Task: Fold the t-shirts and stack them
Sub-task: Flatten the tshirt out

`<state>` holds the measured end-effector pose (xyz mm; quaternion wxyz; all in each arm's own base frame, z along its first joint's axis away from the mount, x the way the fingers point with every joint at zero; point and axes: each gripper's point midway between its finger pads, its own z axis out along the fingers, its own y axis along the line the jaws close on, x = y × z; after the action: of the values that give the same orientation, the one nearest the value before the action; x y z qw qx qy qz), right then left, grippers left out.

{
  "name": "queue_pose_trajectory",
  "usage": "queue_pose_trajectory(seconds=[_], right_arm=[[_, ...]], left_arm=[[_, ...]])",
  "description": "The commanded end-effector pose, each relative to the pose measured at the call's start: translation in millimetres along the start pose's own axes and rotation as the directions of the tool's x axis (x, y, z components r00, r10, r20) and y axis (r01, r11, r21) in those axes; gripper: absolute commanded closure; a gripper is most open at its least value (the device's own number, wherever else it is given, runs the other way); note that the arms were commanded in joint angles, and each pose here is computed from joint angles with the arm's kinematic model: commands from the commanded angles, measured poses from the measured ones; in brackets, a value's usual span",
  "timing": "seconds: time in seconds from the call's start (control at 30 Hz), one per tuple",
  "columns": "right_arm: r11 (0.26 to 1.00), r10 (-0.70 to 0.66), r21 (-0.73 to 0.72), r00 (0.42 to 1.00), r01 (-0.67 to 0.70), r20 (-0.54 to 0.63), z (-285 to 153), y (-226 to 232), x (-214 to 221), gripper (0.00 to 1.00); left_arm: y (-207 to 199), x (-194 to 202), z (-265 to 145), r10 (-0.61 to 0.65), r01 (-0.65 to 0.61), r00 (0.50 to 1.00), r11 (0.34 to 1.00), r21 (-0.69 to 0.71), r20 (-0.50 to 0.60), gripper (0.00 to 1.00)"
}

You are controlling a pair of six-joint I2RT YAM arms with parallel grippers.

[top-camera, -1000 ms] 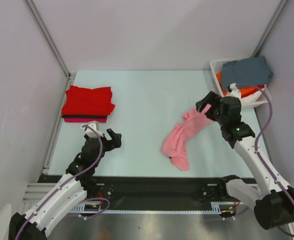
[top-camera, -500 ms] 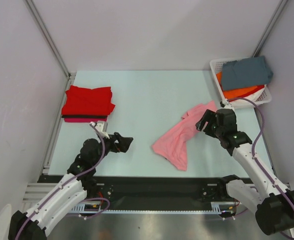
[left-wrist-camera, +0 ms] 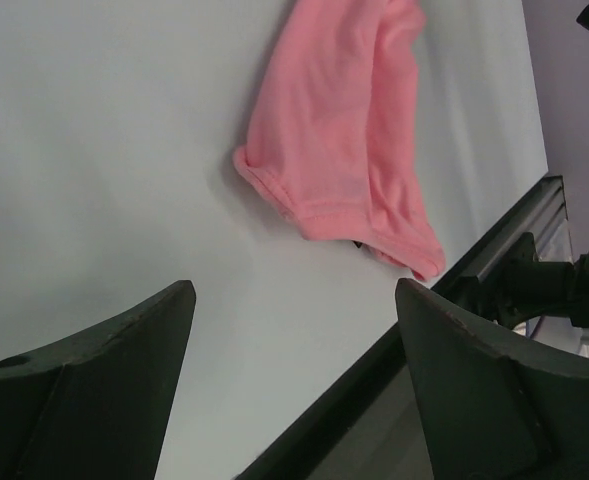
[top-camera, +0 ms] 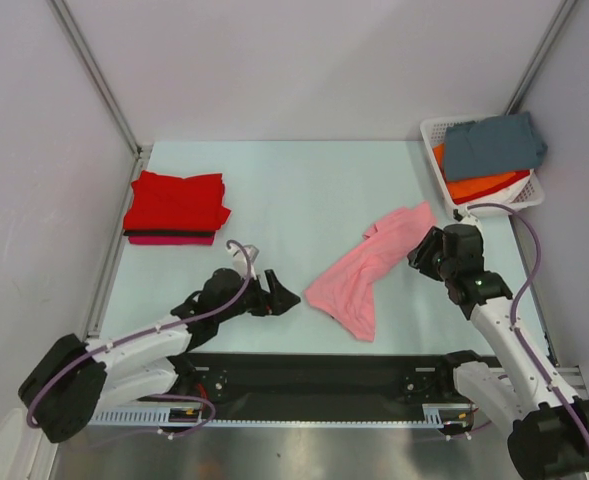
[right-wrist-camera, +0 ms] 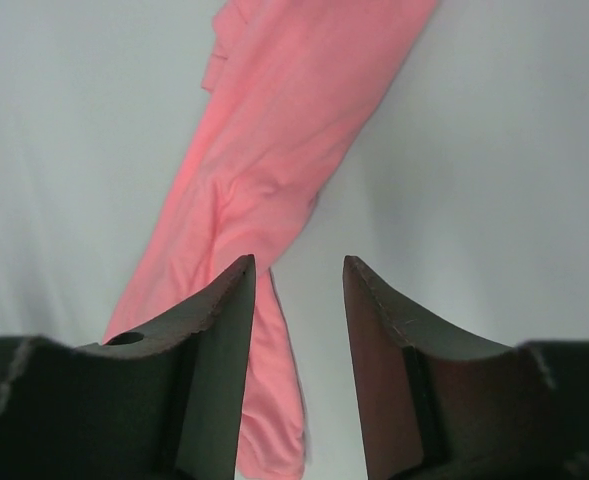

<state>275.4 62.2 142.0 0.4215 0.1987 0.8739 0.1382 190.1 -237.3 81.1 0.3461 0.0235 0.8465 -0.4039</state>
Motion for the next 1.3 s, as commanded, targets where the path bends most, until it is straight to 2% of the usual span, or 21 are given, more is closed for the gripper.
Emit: queue_pose_trajectory(seconds=[0.0,0.13,0.2,0.27,0.53,0.57,0.63,0.67,0.73,0.77,0.8,0.87,1.0,1.13,1.23,1.27], right_arm=[[0.999,-0.020,-0.046,1.000,0.021,0.023,-4.5,5.4,-2.6,0.55],[0.998,-0.017,-0.052,0.999,0.019,0.037,-9.2,4.7,-3.5,0.55],[0.999,-0.015,-0.046,0.999,0.017,0.045,-13.2,3.5,-4.9,0.55],[0.999,-0.005,-0.053,0.999,0.008,0.051,-15.7,4.2,-5.3,0.55],[0.995,-0.001,-0.103,0.998,0.007,0.060,-20.9,12.9,-6.7,0.54],[0.995,-0.002,-0.103,0.998,0.008,0.060,-20.5,13.0,-7.2,0.54],[0.995,-0.001,-0.096,0.998,0.006,0.057,-19.7,12.4,-7.6,0.54],[0.995,0.004,-0.100,0.998,0.002,0.060,-19.5,13.3,-8.1,0.54],[0.994,0.007,-0.109,0.998,-0.001,0.059,-17.1,14.9,-7.5,0.54],[0.991,0.006,-0.132,0.999,0.000,0.047,-14.9,18.7,-4.8,0.54],[0.990,0.008,-0.140,0.999,-0.002,0.039,-13.4,20.7,-3.9,0.54],[0.989,0.012,-0.148,0.999,-0.008,0.030,-7.3,24.2,-4.4,0.53],[0.984,-0.004,-0.180,1.000,0.006,0.014,7.8,36.7,-9.4,0.51],[0.989,-0.044,-0.138,0.999,0.043,-0.010,28.7,47.7,-19.6,0.50],[0.992,-0.101,-0.081,0.995,0.100,-0.016,43.0,57.6,-29.5,0.45],[0.991,-0.122,-0.060,0.992,0.120,-0.040,46.1,59.6,-23.8,0.44]], left_arm=[[-38.5,-17.7,12.9,-0.089,0.085,0.995,0.992,0.097,0.038,0.13],[-40.4,-14.8,27.0,-0.129,0.127,0.992,0.987,0.093,0.012,0.19],[-36.7,-7.6,37.0,-0.155,0.156,0.988,0.985,0.076,-0.020,0.29],[-45.6,-7.7,43.8,-0.162,0.165,0.986,0.979,0.116,-0.039,0.41],[-53.7,3.0,78.4,-0.191,0.201,0.977,0.972,0.121,-0.092,0.42],[-55.1,2.7,80.6,-0.192,0.203,0.977,0.971,0.126,-0.092,0.45],[-54.4,3.0,86.2,-0.194,0.205,0.977,0.970,0.129,-0.089,0.55],[-54.1,2.7,86.7,-0.199,0.208,0.976,0.969,0.130,-0.084,0.68],[-57.3,-1.5,86.8,-0.194,0.201,0.979,0.967,0.157,-0.061,0.82],[-58.9,-2.4,86.3,-0.189,0.196,0.980,0.966,0.168,-0.057,0.94],[-61.3,-4.1,85.1,-0.172,0.178,0.984,0.967,0.184,-0.050,0.99],[-64.8,-3.0,80.8,-0.145,0.151,0.988,0.969,0.196,-0.046,1.00],[-65.7,7.6,66.8,-0.008,0.013,0.999,0.988,0.155,-0.037,1.00],[-64.1,24.3,54.8,0.042,-0.035,0.998,0.991,0.128,-0.047,1.00],[-52.0,26.1,47.5,0.021,-0.018,0.999,0.997,0.073,-0.033,0.85],[-43.9,20.3,47.7,-0.001,0.001,1.000,1.000,0.025,0.000,0.66]])
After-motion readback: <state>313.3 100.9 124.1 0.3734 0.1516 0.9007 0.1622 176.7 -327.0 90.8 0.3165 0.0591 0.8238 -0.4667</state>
